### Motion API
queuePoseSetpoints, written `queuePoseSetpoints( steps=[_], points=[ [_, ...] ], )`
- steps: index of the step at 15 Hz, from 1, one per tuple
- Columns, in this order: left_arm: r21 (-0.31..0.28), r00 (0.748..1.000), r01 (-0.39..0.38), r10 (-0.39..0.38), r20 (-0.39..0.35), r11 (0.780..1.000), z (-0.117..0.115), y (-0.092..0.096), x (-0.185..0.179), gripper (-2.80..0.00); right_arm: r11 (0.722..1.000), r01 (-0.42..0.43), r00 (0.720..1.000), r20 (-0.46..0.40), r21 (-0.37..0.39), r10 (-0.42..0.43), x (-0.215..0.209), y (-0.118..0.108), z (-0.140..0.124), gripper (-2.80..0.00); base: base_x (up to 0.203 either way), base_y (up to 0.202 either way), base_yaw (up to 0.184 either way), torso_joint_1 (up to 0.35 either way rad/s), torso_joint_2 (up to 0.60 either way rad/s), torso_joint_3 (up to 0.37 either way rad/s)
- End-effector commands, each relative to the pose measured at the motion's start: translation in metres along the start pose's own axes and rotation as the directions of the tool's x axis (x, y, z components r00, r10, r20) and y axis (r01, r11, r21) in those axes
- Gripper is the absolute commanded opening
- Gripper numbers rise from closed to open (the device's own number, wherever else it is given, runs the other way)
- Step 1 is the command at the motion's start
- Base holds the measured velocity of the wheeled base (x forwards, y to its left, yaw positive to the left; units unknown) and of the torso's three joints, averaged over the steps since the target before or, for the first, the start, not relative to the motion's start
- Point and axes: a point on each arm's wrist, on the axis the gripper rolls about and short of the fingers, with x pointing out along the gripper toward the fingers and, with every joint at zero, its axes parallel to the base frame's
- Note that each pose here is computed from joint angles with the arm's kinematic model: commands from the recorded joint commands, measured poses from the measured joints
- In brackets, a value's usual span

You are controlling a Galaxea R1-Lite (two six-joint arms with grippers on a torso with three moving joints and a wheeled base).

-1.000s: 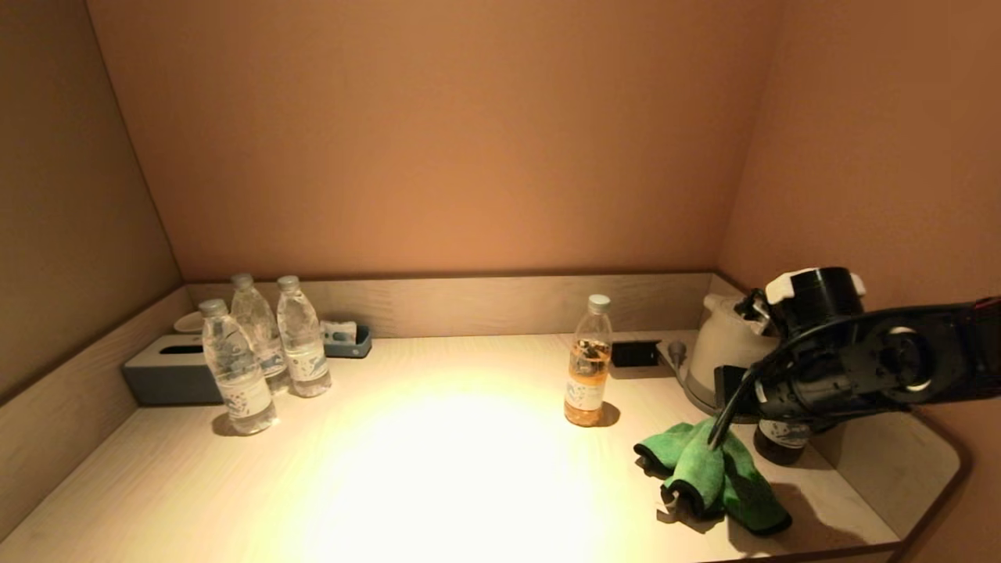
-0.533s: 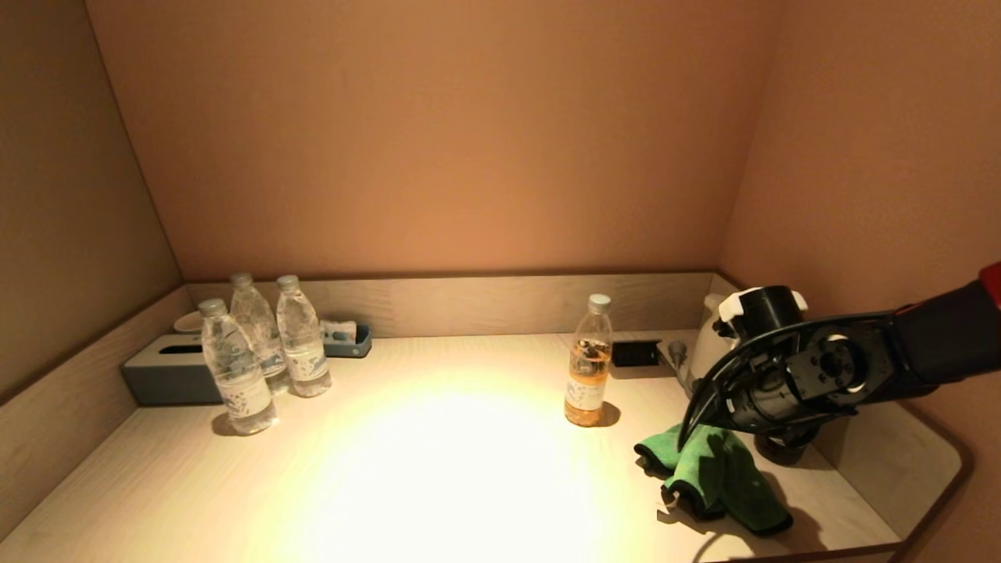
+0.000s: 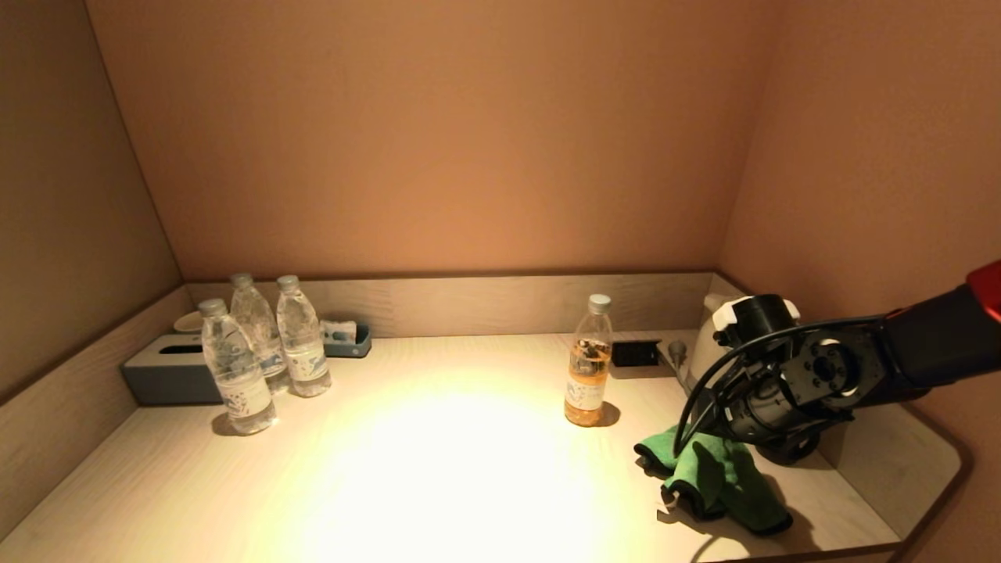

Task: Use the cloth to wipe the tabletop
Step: Pick up the tablecloth

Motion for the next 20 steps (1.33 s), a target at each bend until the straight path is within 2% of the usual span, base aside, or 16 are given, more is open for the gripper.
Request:
queuePoseSetpoints(
  steps=[1, 11, 17, 18, 20],
  points=[
    [0.001, 1.000, 0.000, 0.000, 0.000, 1.000, 0.000, 0.000, 0.000, -2.80, 1.000, 0.008, 1.000, -0.019, 0.020, -0.008, 0.005, 0.000, -0.002, 0.00, 0.000, 0.000, 0.000, 0.000, 0.00, 0.000],
    [0.001, 1.000, 0.000, 0.000, 0.000, 1.000, 0.000, 0.000, 0.000, -2.80, 0.998, 0.047, 0.993, -0.112, 0.051, -0.042, 0.045, 0.002, -0.010, 0.00, 0.000, 0.000, 0.000, 0.000, 0.00, 0.000],
    [0.001, 1.000, 0.001, -0.001, 0.000, 1.000, 0.000, 0.000, 0.000, -2.80, 0.997, 0.056, 0.991, -0.127, 0.062, -0.048, 0.054, 0.002, -0.011, 0.00, 0.000, 0.000, 0.000, 0.000, 0.00, 0.000],
    [0.001, 1.000, 0.000, 0.000, -0.002, 1.000, 0.000, 0.000, 0.000, -2.80, 0.996, 0.057, 0.990, -0.129, 0.061, -0.049, 0.055, 0.002, -0.011, -2.80, 0.000, 0.000, 0.000, 0.000, 0.00, 0.000],
    [0.001, 1.000, 0.001, -0.001, 0.000, 1.000, 0.000, 0.000, 0.000, -2.80, 0.996, 0.060, 0.990, -0.135, 0.062, -0.051, 0.057, 0.002, -0.011, -2.80, 0.000, 0.000, 0.000, 0.000, 0.00, 0.000]
  ],
)
